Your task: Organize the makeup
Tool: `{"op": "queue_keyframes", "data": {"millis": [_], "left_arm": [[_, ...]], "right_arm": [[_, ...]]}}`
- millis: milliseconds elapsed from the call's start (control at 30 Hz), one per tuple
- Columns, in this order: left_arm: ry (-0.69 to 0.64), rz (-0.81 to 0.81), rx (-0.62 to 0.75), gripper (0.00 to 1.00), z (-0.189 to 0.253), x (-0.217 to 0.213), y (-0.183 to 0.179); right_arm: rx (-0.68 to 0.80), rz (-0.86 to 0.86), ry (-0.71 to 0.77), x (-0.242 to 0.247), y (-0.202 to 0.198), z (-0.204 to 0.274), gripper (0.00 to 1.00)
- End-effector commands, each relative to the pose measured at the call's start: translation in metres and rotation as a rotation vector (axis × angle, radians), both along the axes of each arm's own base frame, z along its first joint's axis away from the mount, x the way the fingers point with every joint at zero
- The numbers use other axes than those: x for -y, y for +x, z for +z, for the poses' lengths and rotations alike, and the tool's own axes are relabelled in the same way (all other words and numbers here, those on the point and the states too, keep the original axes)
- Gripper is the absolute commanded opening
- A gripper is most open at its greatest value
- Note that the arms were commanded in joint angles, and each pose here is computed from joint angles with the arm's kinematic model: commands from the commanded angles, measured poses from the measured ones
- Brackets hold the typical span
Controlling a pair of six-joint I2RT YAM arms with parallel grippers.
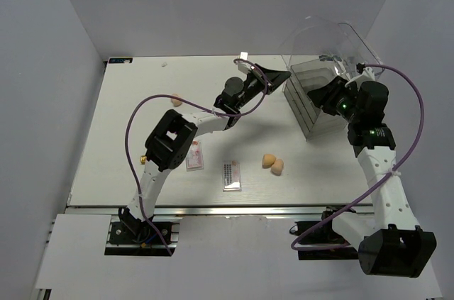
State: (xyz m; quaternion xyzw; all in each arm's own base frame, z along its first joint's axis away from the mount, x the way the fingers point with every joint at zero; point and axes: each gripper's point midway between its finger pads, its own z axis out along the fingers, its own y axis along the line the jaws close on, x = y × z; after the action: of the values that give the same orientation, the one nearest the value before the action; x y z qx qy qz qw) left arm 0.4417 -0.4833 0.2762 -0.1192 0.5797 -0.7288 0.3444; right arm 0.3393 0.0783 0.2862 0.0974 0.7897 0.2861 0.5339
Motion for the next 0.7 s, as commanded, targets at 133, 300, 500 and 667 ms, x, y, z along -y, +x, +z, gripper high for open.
{"op": "queue_keyframes", "data": {"millis": [133, 300, 500, 667], "left_arm": [[-0.124, 0.016, 0.140, 0.00, 0.091, -0.026, -0.019], [-0.116, 0.022, 0.136, 0.00, 0.090, -0.030, -0.022], [-0.104, 0.060, 0.145, 0.04, 0.094, -0.040, -0.027], [-0.083, 0.111, 0.125, 0.23, 0.086, -0.056, -0.026]], "right_arm": [[0.143, -0.011, 0.013, 0.000, 0.013, 0.033, 0.34], [0.168, -0.010, 0.018, -0.001, 0.009, 0.035, 0.24], [0.228, -0.020, 0.012, 0.001, 0.001, 0.047, 0.13], [0.285, -0.003, -0.004, -0.001, -0.009, 0.056, 0.06]]}}
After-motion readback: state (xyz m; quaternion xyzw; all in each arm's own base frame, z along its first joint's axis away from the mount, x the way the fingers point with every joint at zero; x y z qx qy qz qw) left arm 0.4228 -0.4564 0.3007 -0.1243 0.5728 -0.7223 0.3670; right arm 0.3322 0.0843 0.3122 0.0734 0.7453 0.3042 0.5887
